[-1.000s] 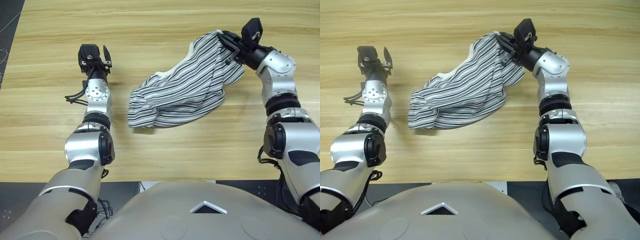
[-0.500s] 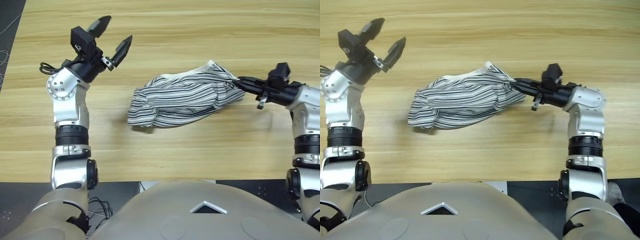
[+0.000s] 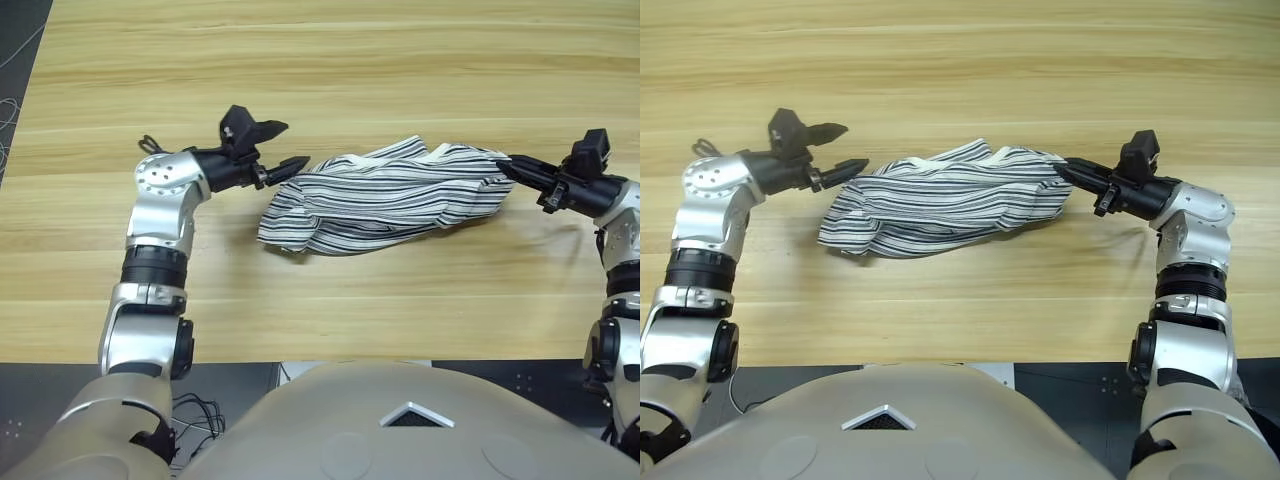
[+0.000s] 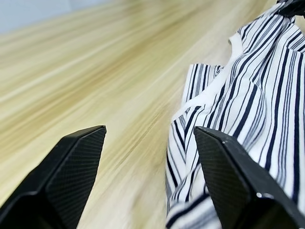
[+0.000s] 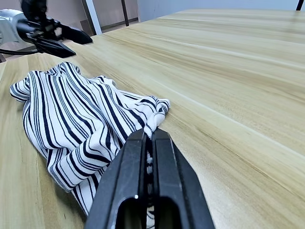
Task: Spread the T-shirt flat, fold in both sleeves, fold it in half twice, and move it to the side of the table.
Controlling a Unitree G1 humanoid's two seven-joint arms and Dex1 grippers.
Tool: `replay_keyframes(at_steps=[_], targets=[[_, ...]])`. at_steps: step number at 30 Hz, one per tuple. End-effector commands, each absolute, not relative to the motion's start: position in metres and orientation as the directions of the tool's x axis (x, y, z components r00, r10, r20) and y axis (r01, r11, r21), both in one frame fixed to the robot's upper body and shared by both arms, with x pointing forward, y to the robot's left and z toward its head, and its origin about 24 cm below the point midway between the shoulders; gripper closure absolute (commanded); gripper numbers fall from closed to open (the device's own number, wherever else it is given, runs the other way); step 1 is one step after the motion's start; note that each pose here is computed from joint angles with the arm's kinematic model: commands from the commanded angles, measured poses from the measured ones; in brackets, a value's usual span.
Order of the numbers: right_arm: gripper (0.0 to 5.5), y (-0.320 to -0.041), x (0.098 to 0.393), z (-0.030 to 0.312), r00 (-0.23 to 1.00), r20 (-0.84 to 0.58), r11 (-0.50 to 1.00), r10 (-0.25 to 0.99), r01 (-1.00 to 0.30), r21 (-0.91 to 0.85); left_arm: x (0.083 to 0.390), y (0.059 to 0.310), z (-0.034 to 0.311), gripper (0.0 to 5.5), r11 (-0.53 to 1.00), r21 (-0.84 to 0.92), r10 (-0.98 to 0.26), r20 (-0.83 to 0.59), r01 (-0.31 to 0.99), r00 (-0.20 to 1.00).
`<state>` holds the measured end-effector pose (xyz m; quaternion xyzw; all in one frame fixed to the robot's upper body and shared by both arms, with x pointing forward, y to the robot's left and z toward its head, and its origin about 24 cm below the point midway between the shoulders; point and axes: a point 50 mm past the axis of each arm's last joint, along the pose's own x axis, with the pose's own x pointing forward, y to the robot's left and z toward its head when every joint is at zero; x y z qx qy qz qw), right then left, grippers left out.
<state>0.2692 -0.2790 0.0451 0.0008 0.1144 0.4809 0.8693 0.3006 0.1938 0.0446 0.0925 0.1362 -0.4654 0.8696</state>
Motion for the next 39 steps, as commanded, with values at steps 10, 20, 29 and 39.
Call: replay_keyframes(at_steps=[10, 20, 29, 39], targets=[[5.38, -0.268, 0.276, 0.046, 0.486, -0.213, 0.510, 0.848, -0.857, 0.074, 0.314, 0.165, 0.021, 2.08, 0.445, -0.078, -0.840, -0.382, 0.892, 0.386], [5.40, -0.267, 0.277, 0.044, 0.498, -0.226, 0.524, 0.837, -0.849, 0.068, 0.310, 0.164, 0.010, 2.26, 0.427, -0.100, -0.839, -0.414, 0.898, 0.353], [5.40, -0.264, 0.278, 0.043, 0.493, -0.230, 0.519, 0.839, -0.852, 0.069, 0.307, 0.166, 0.001, 3.54, 0.430, -0.091, -0.825, -0.444, 0.898, 0.350], [5.40, -0.263, 0.278, 0.042, 0.484, -0.235, 0.511, 0.843, -0.857, 0.070, 0.310, 0.167, 0.005, 5.11, 0.442, -0.067, -0.821, -0.430, 0.894, 0.374]])
